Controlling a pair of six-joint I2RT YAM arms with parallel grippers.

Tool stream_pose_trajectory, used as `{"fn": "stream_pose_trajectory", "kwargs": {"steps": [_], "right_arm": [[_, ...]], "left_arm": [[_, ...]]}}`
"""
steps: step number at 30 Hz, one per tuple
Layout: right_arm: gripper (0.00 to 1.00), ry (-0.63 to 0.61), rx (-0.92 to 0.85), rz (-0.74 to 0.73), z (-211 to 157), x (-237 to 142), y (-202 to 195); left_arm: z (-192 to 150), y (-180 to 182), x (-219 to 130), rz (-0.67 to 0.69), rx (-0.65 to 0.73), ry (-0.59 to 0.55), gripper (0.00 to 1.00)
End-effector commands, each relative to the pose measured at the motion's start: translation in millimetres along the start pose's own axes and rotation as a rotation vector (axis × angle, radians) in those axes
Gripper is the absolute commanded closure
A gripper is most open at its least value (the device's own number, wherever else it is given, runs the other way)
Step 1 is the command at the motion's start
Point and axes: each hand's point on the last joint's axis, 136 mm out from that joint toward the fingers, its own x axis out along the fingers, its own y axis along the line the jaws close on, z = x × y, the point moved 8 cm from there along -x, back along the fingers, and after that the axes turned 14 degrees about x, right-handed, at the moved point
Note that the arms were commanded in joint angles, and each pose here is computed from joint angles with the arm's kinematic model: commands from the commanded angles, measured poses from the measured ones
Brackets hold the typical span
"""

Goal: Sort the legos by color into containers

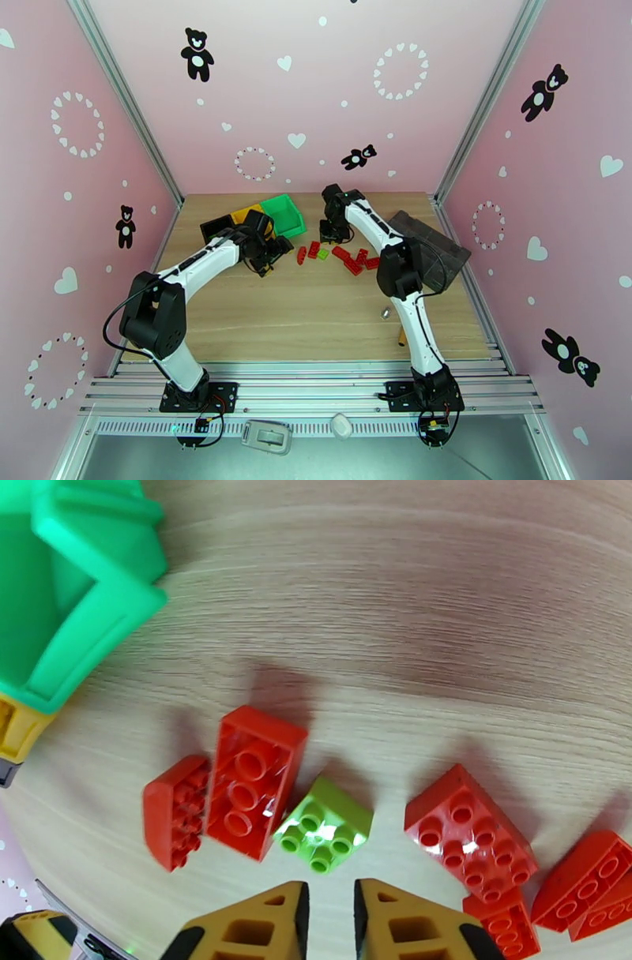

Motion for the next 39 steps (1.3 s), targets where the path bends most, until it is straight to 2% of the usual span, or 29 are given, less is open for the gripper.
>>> {"fn": "stream_pose_trajectory", "kwargs": {"steps": [1, 12, 18, 23, 30, 39], "right_arm": [[0.77, 0.014, -0.007, -0.03, 2.3, 7.5, -3.7], [0.73, 0.035, 0.008, -0.021, 7.6, 30.6, -2.9], [0.66, 0.051, 0.01, -0.002, 9.0, 38.8, -0.3], [0.64, 0.064, 0.009, -0.002, 8.1, 44.0, -0.7], [0.56, 0.079, -0.024, -0.018, 0.7, 46.2, 3.5], [0.55, 0.111, -0.075, -0.073, -17.3, 50.3, 10.0]], "left_arm": [[1.7, -1.0, -2.6, 0.031, -0.006, -0.007, 0.14], [1.8, -1.2, -4.8, 0.049, 0.002, 0.002, 0.15], [0.9, 0.3, -3.0, 0.055, 0.002, 0.009, 0.15], [0.3, 1.5, -2.0, 0.058, 0.002, 0.012, 0.15], [-1.5, 3.7, 0.1, 0.058, -0.001, 0.014, 0.15], [-4.2, 6.8, 1.7, 0.048, -0.012, 0.01, 0.15]]}}
